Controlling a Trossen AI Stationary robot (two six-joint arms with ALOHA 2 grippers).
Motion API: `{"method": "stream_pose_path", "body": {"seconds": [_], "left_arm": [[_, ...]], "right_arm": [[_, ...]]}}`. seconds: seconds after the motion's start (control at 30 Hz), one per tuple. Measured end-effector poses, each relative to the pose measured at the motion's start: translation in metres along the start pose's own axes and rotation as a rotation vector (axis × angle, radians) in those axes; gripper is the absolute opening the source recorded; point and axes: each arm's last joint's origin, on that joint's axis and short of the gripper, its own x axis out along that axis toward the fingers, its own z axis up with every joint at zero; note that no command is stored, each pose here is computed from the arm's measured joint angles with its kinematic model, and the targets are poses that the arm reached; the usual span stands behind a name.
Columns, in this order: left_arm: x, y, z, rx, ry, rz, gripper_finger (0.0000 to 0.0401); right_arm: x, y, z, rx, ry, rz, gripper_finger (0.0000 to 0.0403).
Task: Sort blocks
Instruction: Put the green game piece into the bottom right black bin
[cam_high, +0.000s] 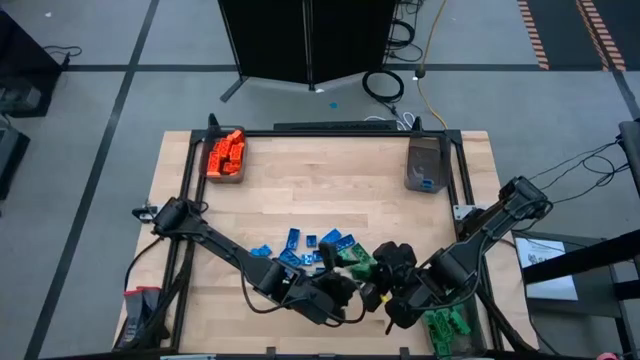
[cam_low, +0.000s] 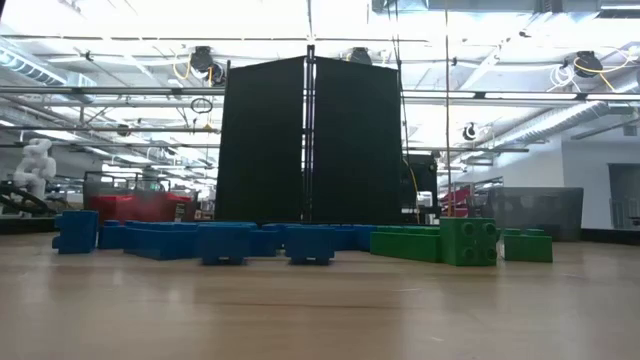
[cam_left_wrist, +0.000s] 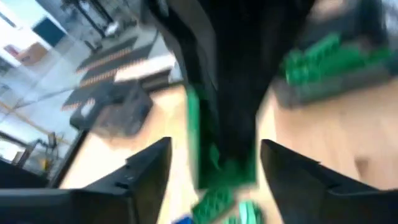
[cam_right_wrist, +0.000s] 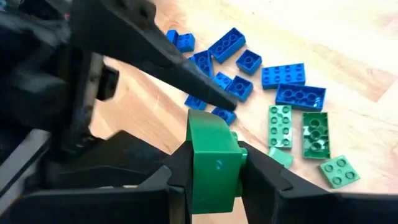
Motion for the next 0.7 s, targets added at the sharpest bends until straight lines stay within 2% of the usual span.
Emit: {"method": "stream_pose_path", "body": {"seconds": [0.13,0.27,0.37,0.47,0.57,0.7], "left_arm": [[-0.006,0.003,-0.02,-0.029,0.179,-0.007,0.029],[-0.011,0.008,-0.039,-0.038,0.349,0.032,0.029],[-0.017,0.006,-0.046,-0.037,0.4,0.042,0.0282],[-0.024,-0.001,-0.046,-0.036,0.398,0.031,0.0275],[-0.029,-0.006,-0.046,-0.027,0.389,0.026,0.027],[-0.031,-0.008,-0.045,-0.027,0.381,0.02,0.0269]], "right_arm": [[-0.001,-0.007,0.0,0.001,-0.003,-0.06,0.0078],[-0.005,-0.03,0.003,-0.004,0.004,-0.258,0.0078],[-0.012,-0.045,0.0,-0.019,0.088,-0.416,0.0078],[-0.027,-0.052,-0.017,-0.058,0.235,-0.493,0.0078],[-0.046,-0.054,-0.042,-0.077,0.387,-0.507,0.0078],[-0.078,-0.061,-0.079,-0.032,0.525,-0.542,0.0078]]}}
